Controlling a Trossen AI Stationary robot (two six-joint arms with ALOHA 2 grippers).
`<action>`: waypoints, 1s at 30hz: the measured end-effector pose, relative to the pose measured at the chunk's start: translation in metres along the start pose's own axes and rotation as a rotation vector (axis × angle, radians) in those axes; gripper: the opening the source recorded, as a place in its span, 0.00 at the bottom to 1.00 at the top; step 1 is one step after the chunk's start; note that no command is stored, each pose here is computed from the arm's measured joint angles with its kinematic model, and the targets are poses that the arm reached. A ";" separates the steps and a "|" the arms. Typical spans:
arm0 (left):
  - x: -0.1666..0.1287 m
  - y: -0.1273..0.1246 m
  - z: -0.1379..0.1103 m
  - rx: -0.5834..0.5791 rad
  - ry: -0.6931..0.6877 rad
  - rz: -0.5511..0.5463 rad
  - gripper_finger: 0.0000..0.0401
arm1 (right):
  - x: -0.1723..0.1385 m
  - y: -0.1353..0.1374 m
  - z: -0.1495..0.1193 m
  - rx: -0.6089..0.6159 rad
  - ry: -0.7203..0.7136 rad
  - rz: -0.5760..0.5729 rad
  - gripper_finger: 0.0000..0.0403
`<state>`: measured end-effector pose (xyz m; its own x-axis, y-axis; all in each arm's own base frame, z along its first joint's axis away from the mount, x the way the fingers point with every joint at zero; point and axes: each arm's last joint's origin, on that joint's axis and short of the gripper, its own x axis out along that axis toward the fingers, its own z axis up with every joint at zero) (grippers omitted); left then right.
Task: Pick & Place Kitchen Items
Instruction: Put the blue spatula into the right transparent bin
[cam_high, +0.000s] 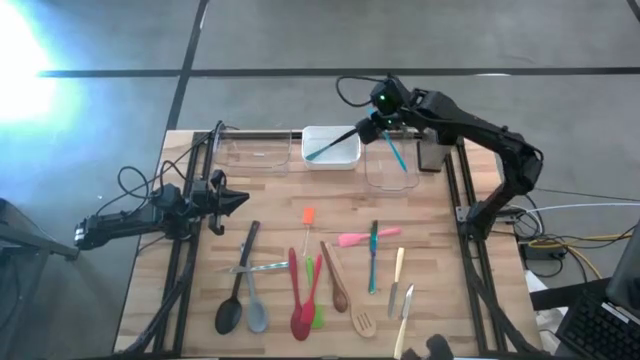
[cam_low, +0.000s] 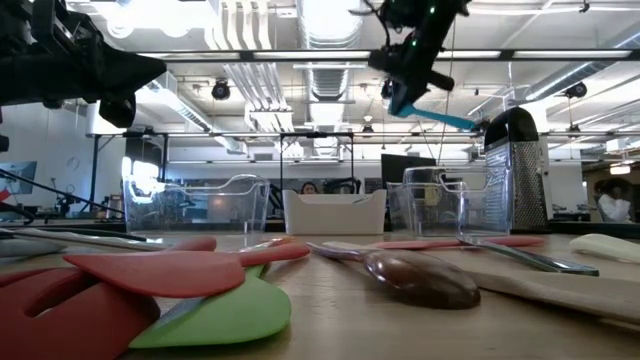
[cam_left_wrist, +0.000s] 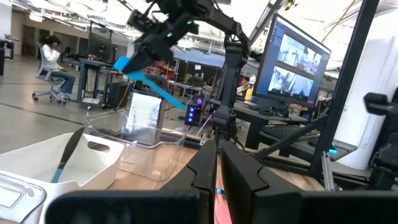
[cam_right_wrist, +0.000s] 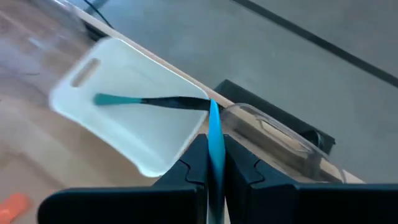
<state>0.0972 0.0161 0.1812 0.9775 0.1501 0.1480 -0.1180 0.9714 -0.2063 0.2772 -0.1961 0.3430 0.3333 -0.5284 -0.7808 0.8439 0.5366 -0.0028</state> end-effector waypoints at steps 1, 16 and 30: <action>0.000 0.000 0.000 0.000 0.000 0.000 0.06 | 0.007 -0.002 0.000 -0.001 0.018 -0.012 0.03; 0.000 0.000 0.000 0.000 0.001 0.000 0.06 | 0.093 -0.015 -0.014 -0.024 0.289 -0.117 0.03; 0.000 0.000 0.000 0.000 0.000 0.000 0.06 | 0.142 -0.009 -0.032 -0.072 0.422 -0.149 0.03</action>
<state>0.0972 0.0161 0.1812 0.9776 0.1501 0.1476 -0.1180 0.9713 -0.2063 0.3035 -0.2549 0.2116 -0.0030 -0.2967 -0.9550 0.8332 0.5274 -0.1664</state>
